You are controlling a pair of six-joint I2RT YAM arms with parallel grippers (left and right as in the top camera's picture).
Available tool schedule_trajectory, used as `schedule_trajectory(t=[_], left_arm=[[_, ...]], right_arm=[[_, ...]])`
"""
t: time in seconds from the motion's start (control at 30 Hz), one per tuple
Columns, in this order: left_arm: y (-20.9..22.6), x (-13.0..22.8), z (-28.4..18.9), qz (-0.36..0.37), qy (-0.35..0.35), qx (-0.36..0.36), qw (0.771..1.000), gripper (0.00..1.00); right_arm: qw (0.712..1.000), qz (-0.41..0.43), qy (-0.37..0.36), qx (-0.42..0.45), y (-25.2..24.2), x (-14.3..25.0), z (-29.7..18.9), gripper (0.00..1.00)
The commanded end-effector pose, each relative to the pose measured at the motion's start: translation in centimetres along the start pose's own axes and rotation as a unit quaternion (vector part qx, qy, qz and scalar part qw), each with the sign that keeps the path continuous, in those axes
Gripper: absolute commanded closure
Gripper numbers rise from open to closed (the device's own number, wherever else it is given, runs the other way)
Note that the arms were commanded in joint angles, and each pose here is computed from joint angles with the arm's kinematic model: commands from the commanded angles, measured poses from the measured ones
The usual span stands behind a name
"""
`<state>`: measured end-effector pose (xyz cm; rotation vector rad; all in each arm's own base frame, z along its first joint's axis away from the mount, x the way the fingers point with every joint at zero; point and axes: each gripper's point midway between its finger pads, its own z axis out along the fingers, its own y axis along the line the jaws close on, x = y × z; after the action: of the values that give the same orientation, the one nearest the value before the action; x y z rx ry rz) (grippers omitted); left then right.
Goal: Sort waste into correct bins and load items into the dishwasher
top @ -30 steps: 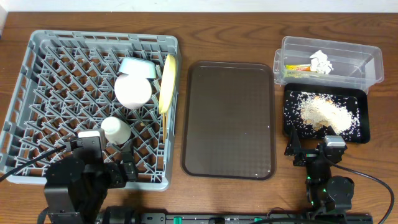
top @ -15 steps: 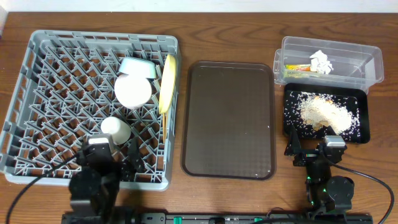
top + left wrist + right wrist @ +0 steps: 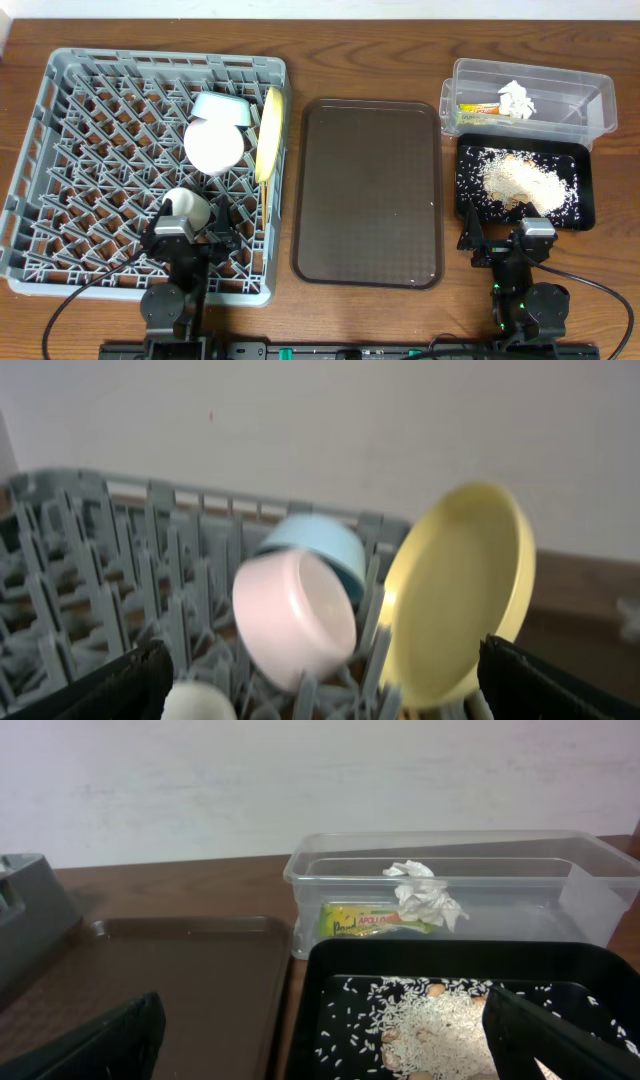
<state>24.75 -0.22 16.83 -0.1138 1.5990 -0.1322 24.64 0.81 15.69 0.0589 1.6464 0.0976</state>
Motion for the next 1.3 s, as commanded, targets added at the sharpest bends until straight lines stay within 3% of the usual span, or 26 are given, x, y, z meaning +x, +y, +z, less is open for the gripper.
schedule_trajectory(t=[0.0,0.1,1.27], left_arm=[[-0.3,0.4,-0.1,0.033,0.006,0.008,0.999,0.01],[-0.3,3.0,-0.3,0.032,0.060,0.015,0.998,0.01],[-0.4,3.1,-0.3,0.031,0.061,0.019,0.997,0.01]], right_arm=[[1.000,-0.006,0.001,-0.005,0.2,0.1,0.0,0.01],[1.000,-0.006,0.001,-0.005,0.2,0.1,0.0,0.01],[1.000,-0.006,0.001,-0.005,0.2,0.1,0.0,0.00]])
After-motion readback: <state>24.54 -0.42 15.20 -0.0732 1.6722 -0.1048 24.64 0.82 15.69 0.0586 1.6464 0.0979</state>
